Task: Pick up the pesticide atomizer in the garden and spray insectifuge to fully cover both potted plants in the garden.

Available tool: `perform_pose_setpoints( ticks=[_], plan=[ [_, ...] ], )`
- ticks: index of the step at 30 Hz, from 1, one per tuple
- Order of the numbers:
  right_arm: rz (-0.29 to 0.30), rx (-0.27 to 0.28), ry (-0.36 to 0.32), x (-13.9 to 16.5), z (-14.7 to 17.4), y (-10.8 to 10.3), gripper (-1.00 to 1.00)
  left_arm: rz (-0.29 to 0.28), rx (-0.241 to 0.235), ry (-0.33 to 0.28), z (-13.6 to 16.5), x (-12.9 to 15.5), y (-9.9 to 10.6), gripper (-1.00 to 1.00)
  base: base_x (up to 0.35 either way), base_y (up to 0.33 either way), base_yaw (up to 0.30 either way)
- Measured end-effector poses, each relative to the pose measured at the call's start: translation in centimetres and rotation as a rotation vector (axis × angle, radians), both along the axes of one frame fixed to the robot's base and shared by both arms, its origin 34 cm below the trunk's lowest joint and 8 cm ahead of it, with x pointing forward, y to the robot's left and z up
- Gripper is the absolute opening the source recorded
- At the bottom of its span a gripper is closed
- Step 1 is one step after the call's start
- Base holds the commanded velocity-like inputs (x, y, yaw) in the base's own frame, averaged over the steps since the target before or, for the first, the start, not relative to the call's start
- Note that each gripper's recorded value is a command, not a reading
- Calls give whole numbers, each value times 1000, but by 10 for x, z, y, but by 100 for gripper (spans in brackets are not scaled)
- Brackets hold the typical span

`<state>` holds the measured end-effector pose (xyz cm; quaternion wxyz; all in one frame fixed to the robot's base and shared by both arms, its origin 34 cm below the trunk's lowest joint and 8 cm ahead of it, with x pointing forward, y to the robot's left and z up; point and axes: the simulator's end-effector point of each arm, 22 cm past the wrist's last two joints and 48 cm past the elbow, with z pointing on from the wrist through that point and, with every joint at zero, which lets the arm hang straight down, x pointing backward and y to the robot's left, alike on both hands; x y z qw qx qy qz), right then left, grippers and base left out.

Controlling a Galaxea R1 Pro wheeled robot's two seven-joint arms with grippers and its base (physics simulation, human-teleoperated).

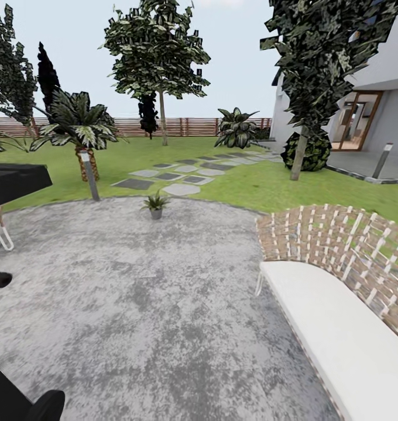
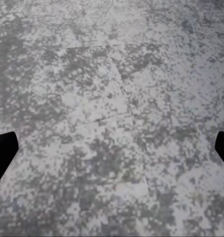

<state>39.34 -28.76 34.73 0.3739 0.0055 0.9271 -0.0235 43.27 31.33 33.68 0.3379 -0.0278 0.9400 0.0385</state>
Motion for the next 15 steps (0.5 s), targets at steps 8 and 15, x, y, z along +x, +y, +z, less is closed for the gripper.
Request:
perform_pose_setpoints(
  ticks=[8, 15],
  plan=[
    [1, 0, 2, -1, 0, 1, 100, 1, 0, 0, 0, 0, 0, 100, 337, 0, 0],
    [1, 0, 2, -1, 0, 1, 100, 2, -1, 0, 0, 0, 0, 100, 337, 0, 0]
  ],
)
